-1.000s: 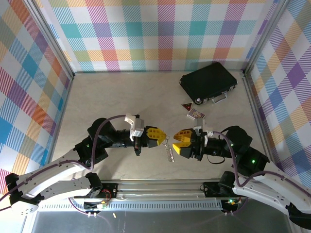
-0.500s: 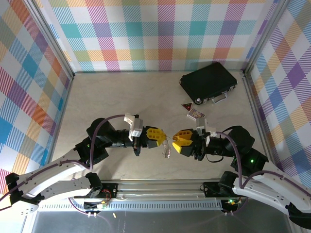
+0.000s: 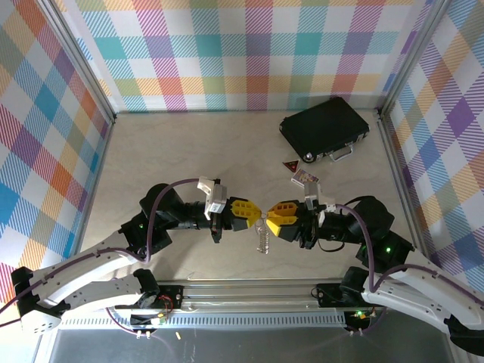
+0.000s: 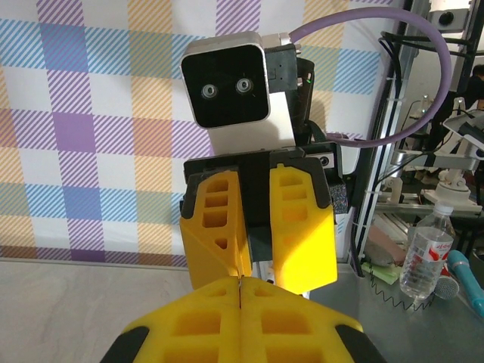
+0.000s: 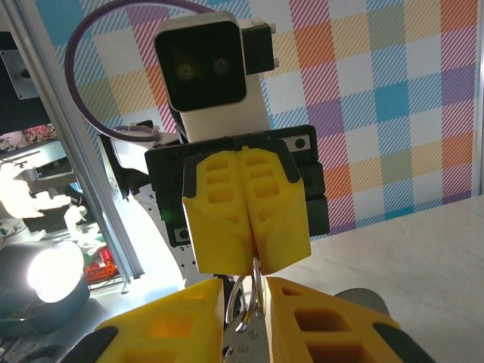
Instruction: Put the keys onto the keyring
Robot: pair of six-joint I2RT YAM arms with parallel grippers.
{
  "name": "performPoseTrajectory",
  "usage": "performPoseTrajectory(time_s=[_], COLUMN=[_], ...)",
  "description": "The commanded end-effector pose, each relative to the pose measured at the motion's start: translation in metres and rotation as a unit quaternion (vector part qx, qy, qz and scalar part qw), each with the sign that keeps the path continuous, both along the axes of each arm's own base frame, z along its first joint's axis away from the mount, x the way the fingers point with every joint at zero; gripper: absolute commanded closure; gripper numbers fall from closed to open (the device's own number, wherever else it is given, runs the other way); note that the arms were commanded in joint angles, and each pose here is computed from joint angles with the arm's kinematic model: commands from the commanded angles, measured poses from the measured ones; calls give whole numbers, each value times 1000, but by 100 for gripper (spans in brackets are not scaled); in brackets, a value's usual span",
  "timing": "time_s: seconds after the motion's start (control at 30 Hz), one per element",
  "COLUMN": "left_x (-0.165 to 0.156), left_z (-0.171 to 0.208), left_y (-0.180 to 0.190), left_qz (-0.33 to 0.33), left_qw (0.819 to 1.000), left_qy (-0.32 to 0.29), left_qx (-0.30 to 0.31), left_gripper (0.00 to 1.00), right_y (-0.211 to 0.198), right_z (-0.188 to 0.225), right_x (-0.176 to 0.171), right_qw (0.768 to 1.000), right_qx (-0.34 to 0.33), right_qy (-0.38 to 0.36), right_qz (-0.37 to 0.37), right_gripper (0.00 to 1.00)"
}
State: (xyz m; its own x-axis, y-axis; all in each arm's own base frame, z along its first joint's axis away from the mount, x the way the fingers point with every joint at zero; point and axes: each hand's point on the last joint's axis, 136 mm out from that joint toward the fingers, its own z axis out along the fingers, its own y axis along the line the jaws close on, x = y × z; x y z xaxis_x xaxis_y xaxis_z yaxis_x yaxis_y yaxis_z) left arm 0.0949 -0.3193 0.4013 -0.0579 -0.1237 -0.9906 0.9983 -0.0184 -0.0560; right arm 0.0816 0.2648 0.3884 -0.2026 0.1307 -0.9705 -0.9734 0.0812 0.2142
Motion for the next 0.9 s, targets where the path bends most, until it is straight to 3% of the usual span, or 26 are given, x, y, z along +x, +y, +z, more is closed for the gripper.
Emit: performPoseTrajectory(time_s=[0.0,0.5,0.87], left_x=[-6,-5,-6], left_z=[8,6,4], left_y=[1,-1,0], left_qz=[-10,-11,-13], left_qw=[1000,1000,1000], left_qy=[-9,-4,-3], left_qx=[-18,-16,-13], left_gripper=[100,100,100], right_y=[2,9,6], right_z=[5,2,1], right_x=[-1,-2,1], right_qw=[1000,1000,1000], right_qx=[13,2,1], right_qy=[-3,1,-1], right_qz=[6,17,1], right_gripper=[81,100,100])
